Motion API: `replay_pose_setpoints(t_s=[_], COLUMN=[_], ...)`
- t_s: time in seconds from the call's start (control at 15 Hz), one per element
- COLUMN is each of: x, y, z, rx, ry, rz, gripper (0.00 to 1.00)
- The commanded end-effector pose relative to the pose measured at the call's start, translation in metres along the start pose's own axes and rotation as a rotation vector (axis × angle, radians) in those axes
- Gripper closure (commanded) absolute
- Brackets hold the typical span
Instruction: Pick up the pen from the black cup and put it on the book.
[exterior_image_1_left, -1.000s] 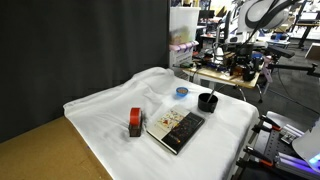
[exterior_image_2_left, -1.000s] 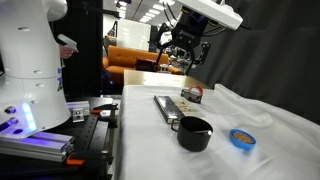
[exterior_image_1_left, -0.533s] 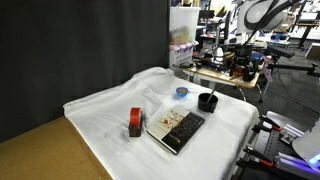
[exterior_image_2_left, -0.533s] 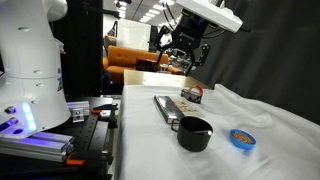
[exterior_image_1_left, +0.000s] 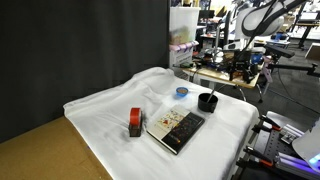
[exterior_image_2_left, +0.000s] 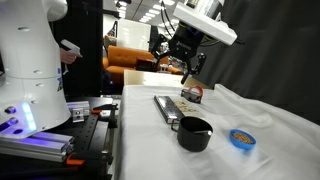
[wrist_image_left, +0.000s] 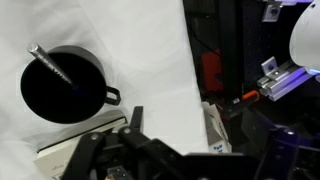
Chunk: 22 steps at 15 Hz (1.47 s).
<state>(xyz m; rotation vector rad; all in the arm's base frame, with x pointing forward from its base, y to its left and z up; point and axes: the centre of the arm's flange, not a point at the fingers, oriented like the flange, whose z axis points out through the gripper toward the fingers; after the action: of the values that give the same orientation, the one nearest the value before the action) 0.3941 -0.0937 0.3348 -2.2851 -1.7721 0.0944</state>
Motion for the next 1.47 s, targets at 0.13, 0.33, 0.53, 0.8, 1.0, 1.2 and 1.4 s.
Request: replay_pose_setpoints(t_s=[0.13,0.33,0.53,0.8,1.0,1.2,1.4], x=[-0.02,-0.027,-0.026,-0.026,-0.025,-0.022,-0.023], y=[0.044,0.063,0.058,0.064,0.061,0.064,0.076], z=[0.028,0.036,0.038,0.039,0.039,0.043,0.049], rx=[-0.041,-0.068,-0.066,-0.066,-0.066,-0.071,-0.089], ry=[-0.023,-0.044,-0.051,-0.056,-0.063,-0.057,-0.057], rz=[-0.04,-0.049,-0.028,-0.029,-0.031,-0.022,-0.039], gripper=[0.0,0.0,0.0,0.0,0.0,0.0,0.0])
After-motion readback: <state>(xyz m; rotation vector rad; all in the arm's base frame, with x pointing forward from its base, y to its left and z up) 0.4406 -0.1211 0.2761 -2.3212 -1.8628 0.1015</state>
